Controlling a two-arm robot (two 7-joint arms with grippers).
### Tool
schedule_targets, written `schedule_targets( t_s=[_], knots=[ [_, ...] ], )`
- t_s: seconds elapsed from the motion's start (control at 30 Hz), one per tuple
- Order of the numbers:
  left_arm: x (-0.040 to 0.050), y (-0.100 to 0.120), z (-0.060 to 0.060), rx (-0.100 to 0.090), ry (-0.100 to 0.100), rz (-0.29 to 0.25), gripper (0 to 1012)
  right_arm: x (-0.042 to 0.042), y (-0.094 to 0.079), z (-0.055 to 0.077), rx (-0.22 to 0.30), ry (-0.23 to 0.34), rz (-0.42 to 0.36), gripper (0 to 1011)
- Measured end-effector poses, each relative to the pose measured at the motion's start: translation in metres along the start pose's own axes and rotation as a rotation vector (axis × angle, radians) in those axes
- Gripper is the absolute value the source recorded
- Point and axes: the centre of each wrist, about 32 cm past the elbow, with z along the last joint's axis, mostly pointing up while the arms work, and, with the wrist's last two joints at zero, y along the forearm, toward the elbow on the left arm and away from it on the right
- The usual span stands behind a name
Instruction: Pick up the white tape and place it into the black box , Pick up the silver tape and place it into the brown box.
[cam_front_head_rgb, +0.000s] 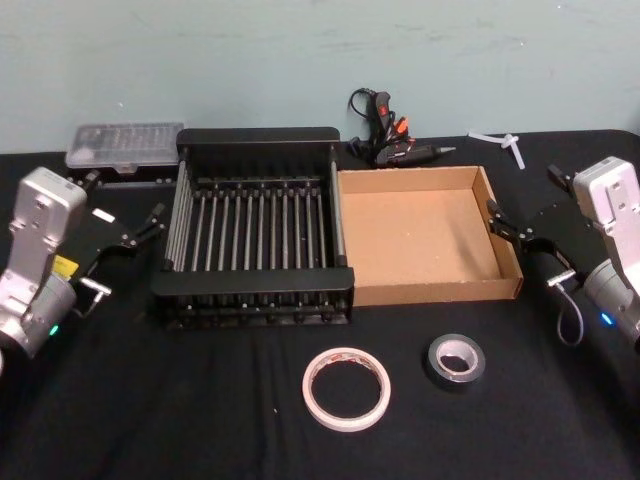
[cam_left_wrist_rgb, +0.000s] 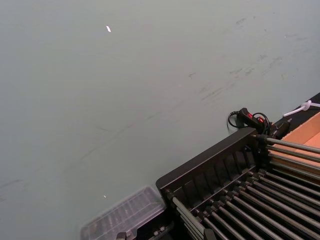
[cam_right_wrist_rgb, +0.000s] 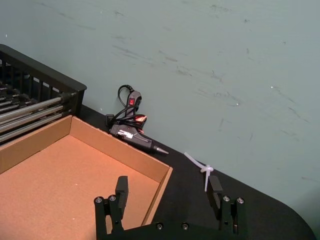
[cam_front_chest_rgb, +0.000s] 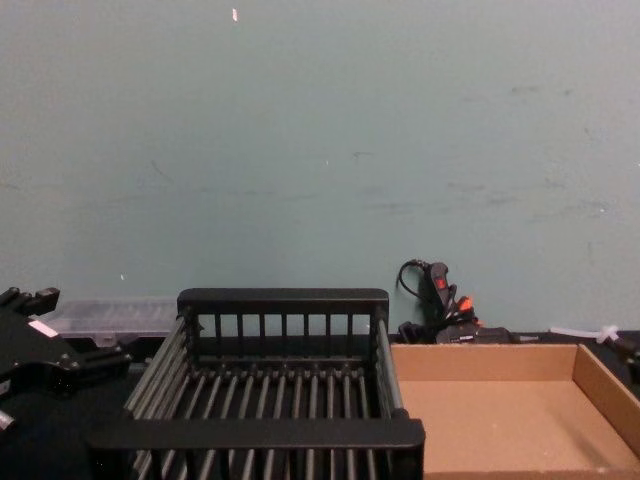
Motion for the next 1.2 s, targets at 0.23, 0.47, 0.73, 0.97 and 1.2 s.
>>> schedule_targets(
  t_s=[0.23, 0.47, 0.73, 0.97, 1.2],
  knots=[
    [0.0, 0.0, 0.0, 0.0, 0.0, 0.0, 1001, 0.0, 0.0, 0.0, 0.0, 0.0, 0.0, 1002],
    [0.0, 0.0, 0.0, 0.0, 0.0, 0.0, 1001, 0.0, 0.0, 0.0, 0.0, 0.0, 0.0, 1002],
    [0.0, 0.0, 0.0, 0.0, 0.0, 0.0, 1002, 0.0, 0.0, 0.0, 0.0, 0.0, 0.0, 1002],
    [0.0, 0.0, 0.0, 0.0, 0.0, 0.0, 1001, 0.0, 0.0, 0.0, 0.0, 0.0, 0.0, 1002],
    [0.0, 0.0, 0.0, 0.0, 0.0, 0.0, 1001, 0.0, 0.0, 0.0, 0.0, 0.0, 0.0, 1002]
  ],
)
